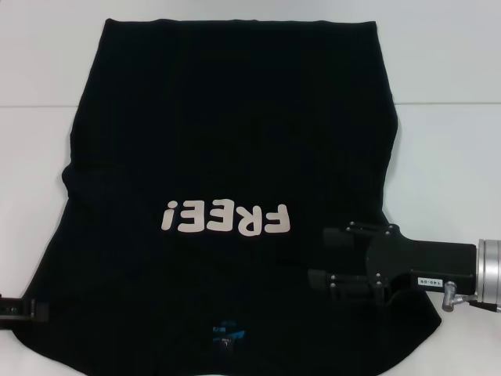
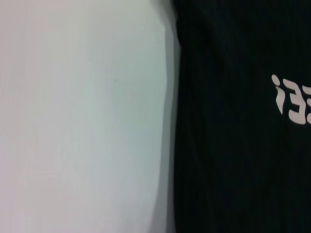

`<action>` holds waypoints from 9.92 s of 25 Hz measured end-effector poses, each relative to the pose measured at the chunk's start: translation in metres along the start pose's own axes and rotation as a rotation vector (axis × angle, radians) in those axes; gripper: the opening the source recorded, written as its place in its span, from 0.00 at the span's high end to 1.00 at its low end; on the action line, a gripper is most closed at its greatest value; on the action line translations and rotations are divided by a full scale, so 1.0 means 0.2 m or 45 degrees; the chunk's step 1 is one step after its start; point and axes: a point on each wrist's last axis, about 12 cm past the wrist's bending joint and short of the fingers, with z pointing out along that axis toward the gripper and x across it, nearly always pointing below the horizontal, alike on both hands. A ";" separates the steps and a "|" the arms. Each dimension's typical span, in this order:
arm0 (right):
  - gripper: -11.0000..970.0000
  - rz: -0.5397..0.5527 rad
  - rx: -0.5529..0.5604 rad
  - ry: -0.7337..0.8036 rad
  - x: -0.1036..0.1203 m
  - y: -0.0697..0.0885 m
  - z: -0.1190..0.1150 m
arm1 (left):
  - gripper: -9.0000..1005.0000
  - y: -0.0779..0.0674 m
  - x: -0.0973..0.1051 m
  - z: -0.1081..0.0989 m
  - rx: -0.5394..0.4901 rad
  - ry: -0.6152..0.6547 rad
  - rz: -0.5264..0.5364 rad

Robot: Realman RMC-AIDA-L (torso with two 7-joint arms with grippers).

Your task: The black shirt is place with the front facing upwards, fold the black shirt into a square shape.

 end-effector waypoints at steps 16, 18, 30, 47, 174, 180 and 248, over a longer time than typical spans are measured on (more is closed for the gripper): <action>0.14 0.020 0.006 -0.011 -0.01 0.00 -0.01 | 0.72 -0.03 -0.01 0.01 -0.046 0.022 0.066; 0.14 0.019 0.005 -0.012 -0.01 0.00 0.00 | 0.82 -0.03 -0.01 0.01 -0.043 0.022 0.061; 0.14 0.087 0.011 -0.016 -0.03 -0.02 -0.01 | 0.96 -0.04 0.00 0.01 -0.047 0.038 0.070; 0.15 1.036 0.328 0.521 -0.23 -0.26 -0.43 | 0.96 -0.06 -0.03 -0.05 0.038 0.030 0.110; 0.42 0.975 0.204 0.822 -0.13 -0.17 -0.12 | 0.96 -0.09 -0.05 -0.07 0.074 0.017 0.101; 0.42 0.973 0.201 0.823 -0.12 -0.17 -0.12 | 0.96 -0.09 -0.05 -0.07 0.075 0.016 0.101; 0.98 0.956 0.133 0.554 -0.29 -0.20 -0.38 | 0.96 -0.13 -0.05 -0.11 0.218 -0.006 0.152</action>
